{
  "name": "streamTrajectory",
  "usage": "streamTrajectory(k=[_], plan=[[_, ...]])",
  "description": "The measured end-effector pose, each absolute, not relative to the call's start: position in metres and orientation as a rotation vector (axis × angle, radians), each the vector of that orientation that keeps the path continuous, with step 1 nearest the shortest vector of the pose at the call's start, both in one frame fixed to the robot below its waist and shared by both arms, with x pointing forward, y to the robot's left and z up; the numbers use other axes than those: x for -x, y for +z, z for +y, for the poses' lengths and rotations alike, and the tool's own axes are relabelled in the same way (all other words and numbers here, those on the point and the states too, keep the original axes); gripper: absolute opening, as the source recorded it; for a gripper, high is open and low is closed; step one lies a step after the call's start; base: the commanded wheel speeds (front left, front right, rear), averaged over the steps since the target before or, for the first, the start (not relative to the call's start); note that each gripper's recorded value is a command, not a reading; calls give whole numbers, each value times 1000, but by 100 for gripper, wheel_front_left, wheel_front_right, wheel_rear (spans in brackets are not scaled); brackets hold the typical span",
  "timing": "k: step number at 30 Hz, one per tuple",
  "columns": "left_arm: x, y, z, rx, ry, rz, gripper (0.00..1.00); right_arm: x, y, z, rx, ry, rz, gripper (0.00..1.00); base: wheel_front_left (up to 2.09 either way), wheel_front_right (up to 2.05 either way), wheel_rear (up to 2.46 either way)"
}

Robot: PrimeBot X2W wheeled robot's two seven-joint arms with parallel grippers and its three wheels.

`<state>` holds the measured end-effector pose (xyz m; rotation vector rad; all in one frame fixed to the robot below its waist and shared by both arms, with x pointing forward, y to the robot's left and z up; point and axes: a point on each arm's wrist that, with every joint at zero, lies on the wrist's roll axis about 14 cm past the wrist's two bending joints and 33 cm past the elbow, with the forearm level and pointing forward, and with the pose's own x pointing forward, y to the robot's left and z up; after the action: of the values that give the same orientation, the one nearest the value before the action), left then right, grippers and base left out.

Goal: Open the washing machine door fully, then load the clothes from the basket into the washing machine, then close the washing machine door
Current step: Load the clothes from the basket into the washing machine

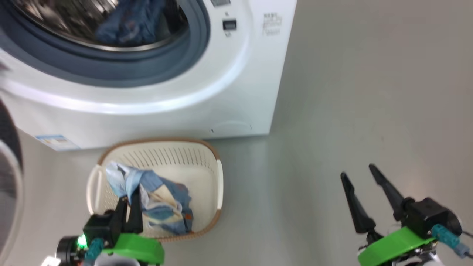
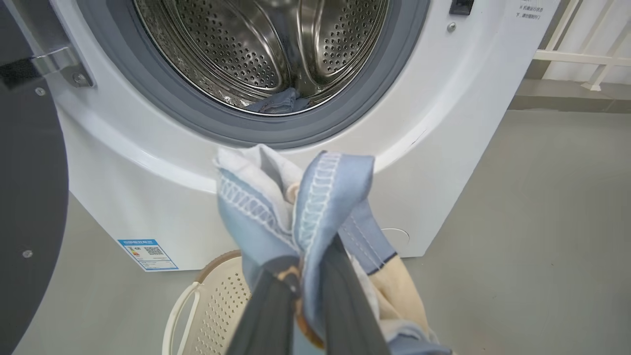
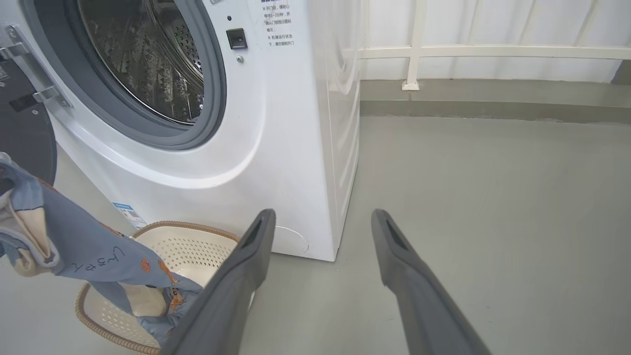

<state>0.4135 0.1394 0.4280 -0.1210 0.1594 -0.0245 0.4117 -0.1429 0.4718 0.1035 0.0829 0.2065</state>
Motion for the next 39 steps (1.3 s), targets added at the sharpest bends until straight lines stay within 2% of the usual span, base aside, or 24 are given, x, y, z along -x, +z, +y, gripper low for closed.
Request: streamTrajectory(k=[11,21,39], plan=[[-371,469,154,82,-35,67,0,-378,516,-131,-94,230,-6,100,0,0,0],[-352,494,157,65,-50,12,0,-355,539,-132,-82,218,-64,100,0,0,0],[-346,501,158,76,-53,3,0,-345,544,-144,-83,175,-82,100,0,0,0]])
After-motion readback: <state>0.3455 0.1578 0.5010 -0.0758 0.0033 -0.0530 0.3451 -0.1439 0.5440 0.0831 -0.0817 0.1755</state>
